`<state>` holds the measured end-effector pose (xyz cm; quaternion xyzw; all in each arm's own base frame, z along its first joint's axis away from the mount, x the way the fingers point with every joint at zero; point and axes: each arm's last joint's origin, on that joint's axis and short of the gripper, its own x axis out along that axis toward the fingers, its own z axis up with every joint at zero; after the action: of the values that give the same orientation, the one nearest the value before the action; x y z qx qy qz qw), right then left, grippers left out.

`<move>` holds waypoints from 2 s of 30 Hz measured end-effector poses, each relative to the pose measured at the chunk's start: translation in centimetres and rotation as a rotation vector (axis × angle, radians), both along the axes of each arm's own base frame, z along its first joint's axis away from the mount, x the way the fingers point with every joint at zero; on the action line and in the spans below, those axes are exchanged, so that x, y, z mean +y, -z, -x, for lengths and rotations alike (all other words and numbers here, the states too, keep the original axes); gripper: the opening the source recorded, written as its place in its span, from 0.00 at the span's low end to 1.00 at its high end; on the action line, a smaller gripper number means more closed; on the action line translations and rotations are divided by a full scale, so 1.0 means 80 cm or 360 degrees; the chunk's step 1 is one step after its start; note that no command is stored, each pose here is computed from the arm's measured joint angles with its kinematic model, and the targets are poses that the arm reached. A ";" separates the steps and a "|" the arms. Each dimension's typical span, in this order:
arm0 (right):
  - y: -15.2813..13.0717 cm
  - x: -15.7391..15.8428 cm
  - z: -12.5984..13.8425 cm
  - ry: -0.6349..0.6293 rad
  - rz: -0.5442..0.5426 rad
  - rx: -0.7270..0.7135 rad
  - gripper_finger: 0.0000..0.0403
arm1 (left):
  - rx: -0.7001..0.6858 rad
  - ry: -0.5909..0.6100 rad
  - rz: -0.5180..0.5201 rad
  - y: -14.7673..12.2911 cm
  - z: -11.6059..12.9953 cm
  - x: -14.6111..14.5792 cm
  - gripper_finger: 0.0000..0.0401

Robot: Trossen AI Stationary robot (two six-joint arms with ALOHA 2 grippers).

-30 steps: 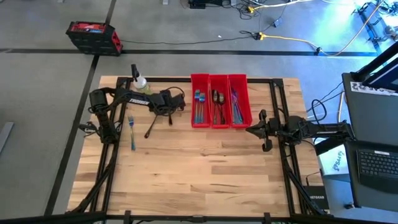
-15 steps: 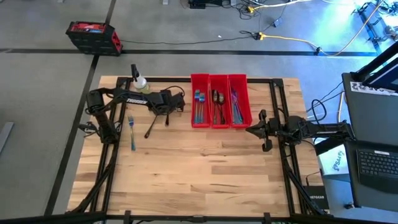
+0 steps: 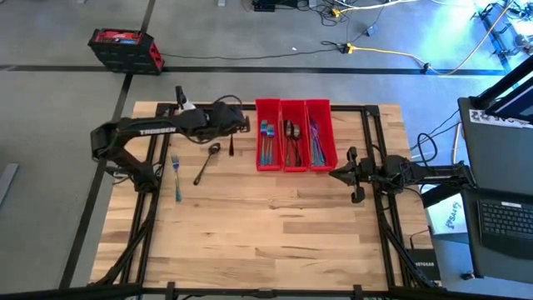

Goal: Sort silverware
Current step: Put the black spoon into the middle red silverware bin

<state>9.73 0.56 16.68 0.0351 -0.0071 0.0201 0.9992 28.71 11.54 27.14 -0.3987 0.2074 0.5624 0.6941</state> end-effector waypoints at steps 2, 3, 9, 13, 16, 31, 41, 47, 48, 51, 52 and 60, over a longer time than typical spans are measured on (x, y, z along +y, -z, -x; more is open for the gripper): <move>0.000 0.000 0.000 0.0000 0.0000 0.0000 0.00 | -0.0091 0.0021 -0.0055 -0.023 -0.008 -0.003 0.01; 0.000 0.000 0.000 0.0000 0.0000 0.0000 0.00 | -0.0135 0.0046 -0.0083 -0.035 -0.012 -0.004 0.01; 0.000 0.000 0.000 0.0000 0.0000 0.0000 0.00 | -0.0422 0.0157 -0.0212 -0.079 -0.050 -0.006 0.01; 0.000 0.000 0.000 0.0000 0.0000 0.0001 0.00 | -0.0462 0.0216 -0.0232 -0.081 -0.084 -0.002 0.01; 0.000 0.000 0.000 0.0000 0.0000 0.0000 0.00 | -0.0564 0.0344 -0.0199 -0.071 -0.120 0.006 0.01; 0.000 0.000 0.000 0.0000 0.0000 0.0000 0.00 | -0.0906 0.0333 -0.0072 0.026 -0.225 0.034 0.01; 0.000 0.000 0.000 0.0000 0.0000 0.0000 0.00 | -0.0689 0.0310 -0.0100 0.047 -0.223 0.036 0.01; 0.000 0.000 0.000 0.0001 0.0000 0.0000 0.00 | -0.0677 0.0330 -0.0126 0.047 -0.223 0.039 0.06; 0.000 0.000 0.000 0.0001 0.0000 0.0000 0.00 | -0.0672 0.0332 -0.0128 0.047 -0.223 0.039 0.08; 0.000 0.000 0.000 0.0001 -0.0001 0.0000 0.00 | -0.0673 0.0334 -0.0130 0.047 -0.223 0.039 0.15; 0.000 0.000 0.000 0.0000 -0.0001 0.0000 0.00 | -0.0675 0.0334 -0.0133 0.046 -0.223 0.039 0.17; 0.000 0.000 0.000 0.0001 -0.0001 0.0000 0.00 | -0.0693 0.0364 -0.0149 0.041 -0.222 0.041 0.30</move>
<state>9.73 0.56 16.68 0.0353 -0.0072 0.0198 0.9992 46.50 14.86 23.82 -0.4519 0.0705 0.3901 0.7992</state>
